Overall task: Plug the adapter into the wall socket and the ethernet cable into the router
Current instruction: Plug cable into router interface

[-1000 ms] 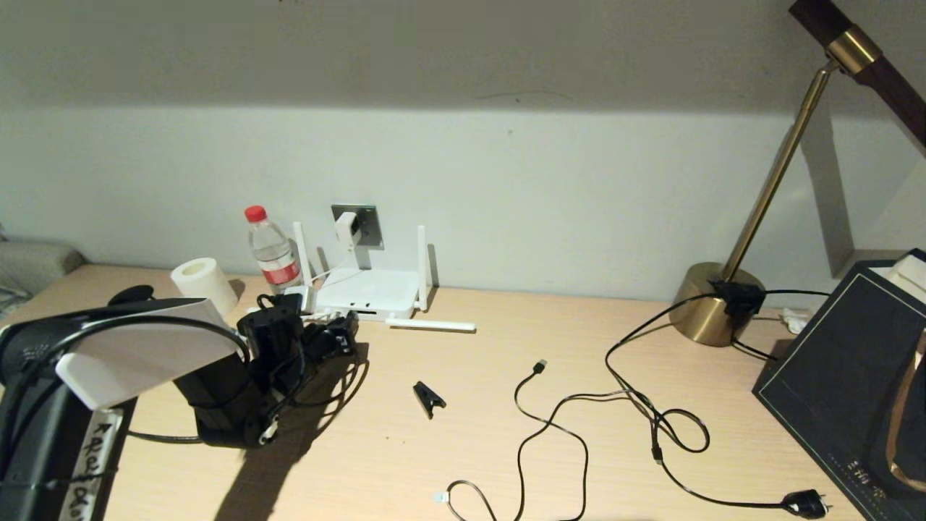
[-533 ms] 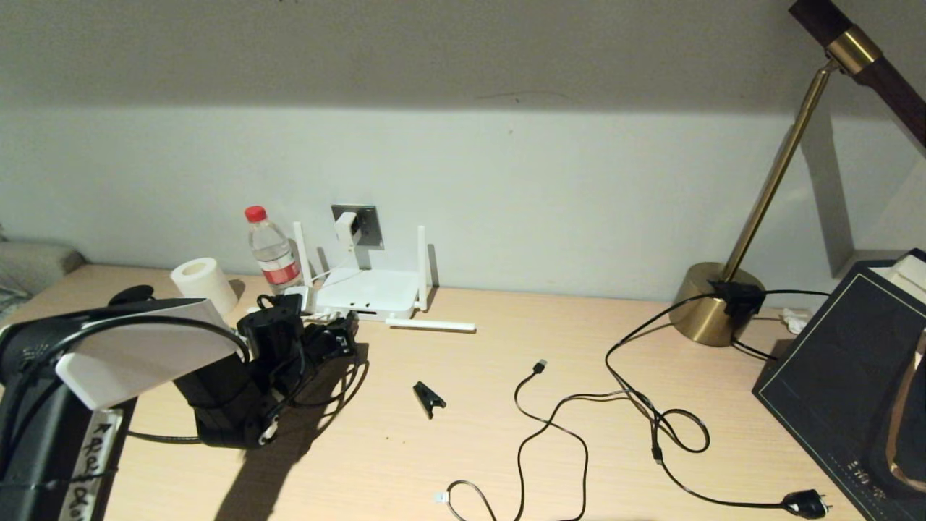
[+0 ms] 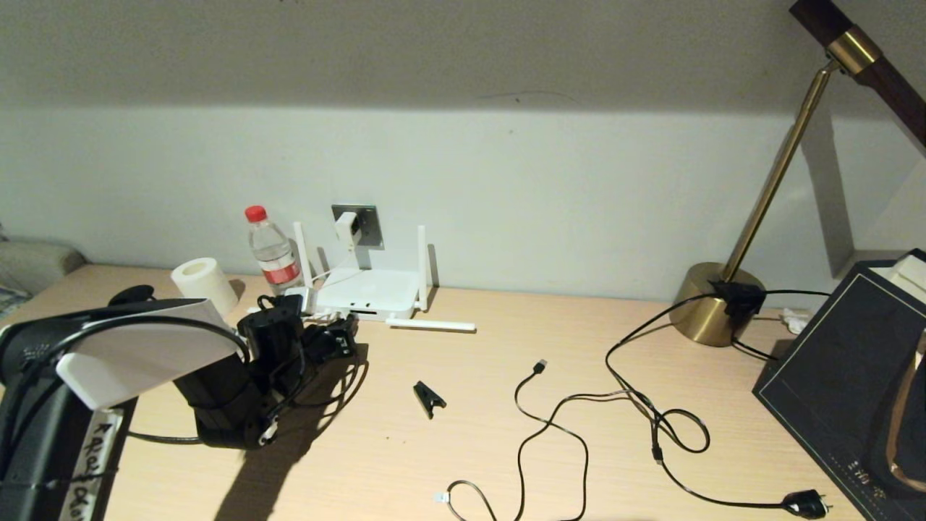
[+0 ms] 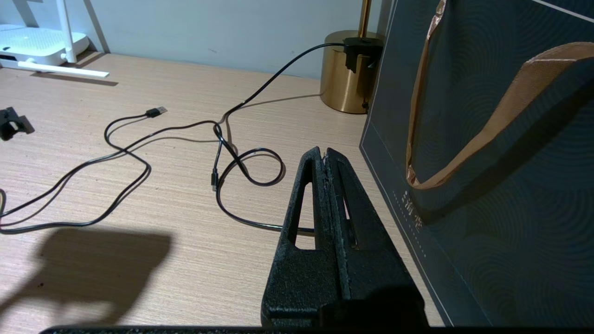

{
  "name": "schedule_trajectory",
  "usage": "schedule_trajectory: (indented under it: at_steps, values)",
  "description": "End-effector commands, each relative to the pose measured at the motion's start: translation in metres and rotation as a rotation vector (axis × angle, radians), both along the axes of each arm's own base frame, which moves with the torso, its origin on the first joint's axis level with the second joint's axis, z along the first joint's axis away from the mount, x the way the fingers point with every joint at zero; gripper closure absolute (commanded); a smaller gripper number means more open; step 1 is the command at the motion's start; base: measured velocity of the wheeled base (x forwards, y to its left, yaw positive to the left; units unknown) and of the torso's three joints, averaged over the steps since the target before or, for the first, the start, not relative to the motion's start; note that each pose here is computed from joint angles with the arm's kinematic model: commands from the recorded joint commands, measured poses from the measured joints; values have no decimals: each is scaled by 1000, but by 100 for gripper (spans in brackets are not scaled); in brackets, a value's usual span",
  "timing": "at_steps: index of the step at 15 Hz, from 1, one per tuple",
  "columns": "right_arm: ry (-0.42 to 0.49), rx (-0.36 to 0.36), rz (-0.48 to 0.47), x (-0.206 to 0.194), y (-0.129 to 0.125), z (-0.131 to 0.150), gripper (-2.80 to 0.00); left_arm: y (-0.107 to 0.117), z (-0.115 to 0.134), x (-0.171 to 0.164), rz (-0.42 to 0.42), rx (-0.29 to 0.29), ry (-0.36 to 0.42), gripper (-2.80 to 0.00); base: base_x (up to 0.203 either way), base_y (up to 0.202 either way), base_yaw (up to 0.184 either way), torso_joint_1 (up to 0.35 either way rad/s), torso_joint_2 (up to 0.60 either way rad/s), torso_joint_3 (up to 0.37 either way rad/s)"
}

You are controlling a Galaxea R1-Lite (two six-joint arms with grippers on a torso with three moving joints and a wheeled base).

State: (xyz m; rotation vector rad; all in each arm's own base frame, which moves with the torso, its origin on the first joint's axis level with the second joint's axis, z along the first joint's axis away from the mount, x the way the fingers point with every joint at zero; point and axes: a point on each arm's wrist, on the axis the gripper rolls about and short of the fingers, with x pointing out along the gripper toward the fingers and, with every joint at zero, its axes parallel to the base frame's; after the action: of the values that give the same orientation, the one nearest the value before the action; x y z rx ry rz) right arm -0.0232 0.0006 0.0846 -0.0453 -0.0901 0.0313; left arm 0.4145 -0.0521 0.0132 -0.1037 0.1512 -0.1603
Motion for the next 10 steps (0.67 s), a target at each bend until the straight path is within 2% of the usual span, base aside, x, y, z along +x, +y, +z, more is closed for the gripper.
schedule_trajectory:
  at_steps: [1, 10]
  values:
    - [36, -1, 0, 3, 0, -10, 0, 0, 2, 2, 0, -3, -15, 0, 0, 0, 0, 0, 0, 0]
    - [36, -1, 0, 3, 0, -10, 0, 0, 4, 2, -1, -4, -20, 0, 0, 0, 0, 0, 0, 0]
